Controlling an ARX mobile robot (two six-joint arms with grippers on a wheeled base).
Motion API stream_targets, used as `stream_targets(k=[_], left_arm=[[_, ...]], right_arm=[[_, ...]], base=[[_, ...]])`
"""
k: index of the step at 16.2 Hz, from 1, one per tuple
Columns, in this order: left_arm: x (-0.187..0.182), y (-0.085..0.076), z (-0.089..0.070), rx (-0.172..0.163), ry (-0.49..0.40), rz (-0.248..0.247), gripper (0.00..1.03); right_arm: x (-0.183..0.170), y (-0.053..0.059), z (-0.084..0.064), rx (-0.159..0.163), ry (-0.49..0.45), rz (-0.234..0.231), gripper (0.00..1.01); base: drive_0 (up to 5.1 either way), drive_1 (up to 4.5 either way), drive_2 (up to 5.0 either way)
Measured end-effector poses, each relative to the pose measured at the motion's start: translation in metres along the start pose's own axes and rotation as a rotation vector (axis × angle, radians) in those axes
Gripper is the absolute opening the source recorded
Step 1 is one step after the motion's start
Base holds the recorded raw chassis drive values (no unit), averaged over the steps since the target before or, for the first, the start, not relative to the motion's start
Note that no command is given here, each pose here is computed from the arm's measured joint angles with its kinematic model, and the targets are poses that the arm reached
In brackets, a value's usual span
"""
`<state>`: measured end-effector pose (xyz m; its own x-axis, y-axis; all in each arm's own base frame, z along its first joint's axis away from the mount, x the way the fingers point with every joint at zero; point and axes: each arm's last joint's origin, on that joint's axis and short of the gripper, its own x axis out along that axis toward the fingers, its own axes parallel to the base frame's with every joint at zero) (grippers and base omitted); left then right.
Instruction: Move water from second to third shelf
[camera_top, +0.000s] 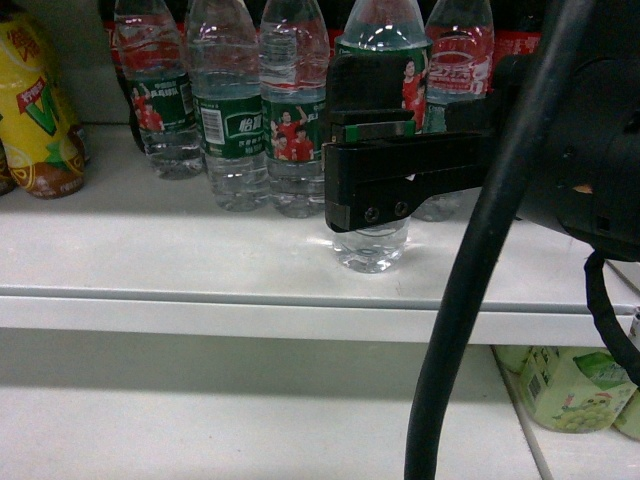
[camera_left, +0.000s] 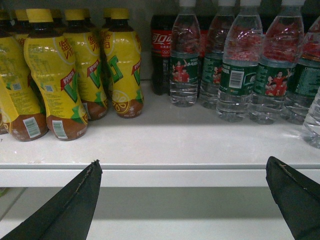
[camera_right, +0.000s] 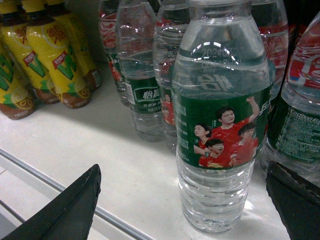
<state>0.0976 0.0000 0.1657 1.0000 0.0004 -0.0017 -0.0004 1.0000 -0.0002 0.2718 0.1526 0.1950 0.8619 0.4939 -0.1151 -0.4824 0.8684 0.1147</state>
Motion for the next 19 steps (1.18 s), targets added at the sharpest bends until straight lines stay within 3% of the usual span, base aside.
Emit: stream_targets(k=[7, 11, 19], left_arm=[[0.0, 0.0, 0.0, 0.0, 0.0, 0.0, 0.98], [0.0, 0.0, 0.0, 0.0, 0.0, 0.0, 0.98], [0.0, 0.0, 0.0, 0.0, 0.0, 0.0, 0.98]], right_arm=[[0.027, -0.006, 0.011, 0.013, 0.002, -0.058, 0.98], [0.043, -0.009, 0.005, 0.026, 0.018, -0.095, 0.98], [0.074, -0.011, 0.011, 0.028, 0.003, -0.148, 0.98]], base=[[0.0, 0.0, 0.0], [0.0, 0.0, 0.0], [0.0, 0.0, 0.0]])
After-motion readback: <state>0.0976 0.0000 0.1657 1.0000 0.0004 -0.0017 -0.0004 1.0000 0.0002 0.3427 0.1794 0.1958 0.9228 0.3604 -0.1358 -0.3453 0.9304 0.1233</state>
